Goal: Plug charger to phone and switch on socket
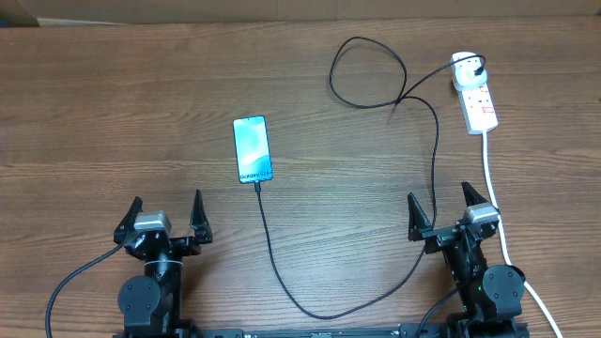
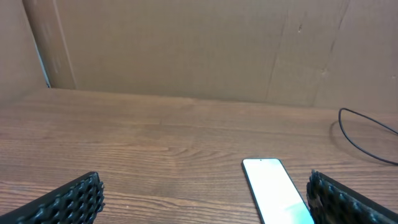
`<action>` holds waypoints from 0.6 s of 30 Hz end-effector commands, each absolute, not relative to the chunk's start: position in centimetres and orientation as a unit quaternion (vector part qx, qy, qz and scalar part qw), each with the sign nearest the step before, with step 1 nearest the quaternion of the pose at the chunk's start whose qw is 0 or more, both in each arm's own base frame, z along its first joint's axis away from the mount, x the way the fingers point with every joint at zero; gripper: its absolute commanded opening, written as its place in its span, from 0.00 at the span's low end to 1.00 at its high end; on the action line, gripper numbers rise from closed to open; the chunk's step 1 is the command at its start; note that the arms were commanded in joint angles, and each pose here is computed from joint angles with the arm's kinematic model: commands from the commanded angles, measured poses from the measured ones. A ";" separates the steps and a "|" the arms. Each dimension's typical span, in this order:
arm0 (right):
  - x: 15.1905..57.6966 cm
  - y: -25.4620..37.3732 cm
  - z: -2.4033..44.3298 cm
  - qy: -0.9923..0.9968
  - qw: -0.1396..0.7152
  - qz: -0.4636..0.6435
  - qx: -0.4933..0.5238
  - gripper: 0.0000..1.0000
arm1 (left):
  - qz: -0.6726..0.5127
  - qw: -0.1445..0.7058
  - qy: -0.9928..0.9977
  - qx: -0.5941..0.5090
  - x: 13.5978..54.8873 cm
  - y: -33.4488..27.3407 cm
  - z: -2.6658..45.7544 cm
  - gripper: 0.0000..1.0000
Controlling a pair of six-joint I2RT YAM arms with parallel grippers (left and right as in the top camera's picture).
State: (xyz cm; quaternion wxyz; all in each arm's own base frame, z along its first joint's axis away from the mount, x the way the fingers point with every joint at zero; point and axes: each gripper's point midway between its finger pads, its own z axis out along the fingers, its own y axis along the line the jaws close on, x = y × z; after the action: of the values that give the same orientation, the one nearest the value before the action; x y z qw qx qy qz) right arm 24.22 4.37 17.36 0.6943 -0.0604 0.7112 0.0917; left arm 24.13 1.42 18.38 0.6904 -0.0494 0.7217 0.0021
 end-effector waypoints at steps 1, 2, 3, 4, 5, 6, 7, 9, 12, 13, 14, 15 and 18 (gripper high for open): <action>24.2 4.3 17.2 0.710 0.696 0.090 -0.058 1.00 | 0.023 0.695 0.717 -0.047 24.1 1.9 18.5 0.99; 24.2 4.3 17.2 0.711 0.695 0.090 -0.058 1.00 | 0.025 0.696 0.716 -0.044 24.1 1.9 18.6 0.99; 24.2 4.3 17.2 0.710 0.696 0.090 -0.058 1.00 | 0.026 0.697 0.715 -0.043 24.1 1.9 18.7 1.00; 24.2 4.3 17.2 0.710 0.696 0.090 -0.058 1.00 | 0.027 0.698 0.715 -0.042 24.1 1.9 18.7 1.00; 24.2 4.3 17.2 0.710 0.696 0.090 -0.058 1.00 | 0.027 0.698 0.715 -0.042 24.1 1.9 18.7 1.00; 24.2 4.3 17.2 0.710 0.696 0.090 -0.058 1.00 | 0.027 0.698 0.715 -0.042 24.1 1.9 18.7 0.99; 24.2 4.3 17.2 0.710 0.696 0.090 -0.058 1.00 | 0.027 0.698 0.715 -0.042 24.1 1.9 18.7 1.00; 24.2 4.3 17.2 0.710 0.696 0.090 -0.058 1.00 | 0.027 0.697 0.715 -0.042 24.1 1.9 18.6 1.00; 24.2 4.3 17.2 0.710 0.696 0.090 -0.058 1.00 | 0.023 0.693 0.719 -0.039 24.2 1.7 18.0 0.99; 24.2 4.3 17.2 0.710 0.696 0.090 -0.058 1.00 | 0.022 0.692 0.720 -0.038 24.2 1.7 17.8 1.00; 24.2 4.3 17.2 0.711 0.695 0.090 -0.058 1.00 | 0.020 0.692 0.720 -0.036 24.3 1.6 17.6 1.00; 24.2 4.3 17.2 0.710 0.696 0.090 -0.058 1.00 | 0.019 0.692 0.721 -0.035 24.3 1.6 17.5 0.99; 24.2 4.3 17.2 0.710 0.696 0.090 -0.058 1.00 | 0.019 0.687 0.725 -0.035 24.5 1.5 16.5 1.00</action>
State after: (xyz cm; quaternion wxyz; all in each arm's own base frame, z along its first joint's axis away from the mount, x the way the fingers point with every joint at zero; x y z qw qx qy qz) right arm 24.22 4.37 17.38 0.6946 -0.0604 0.7110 0.0915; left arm 24.42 1.46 17.15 0.6870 -0.0430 0.7253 0.0097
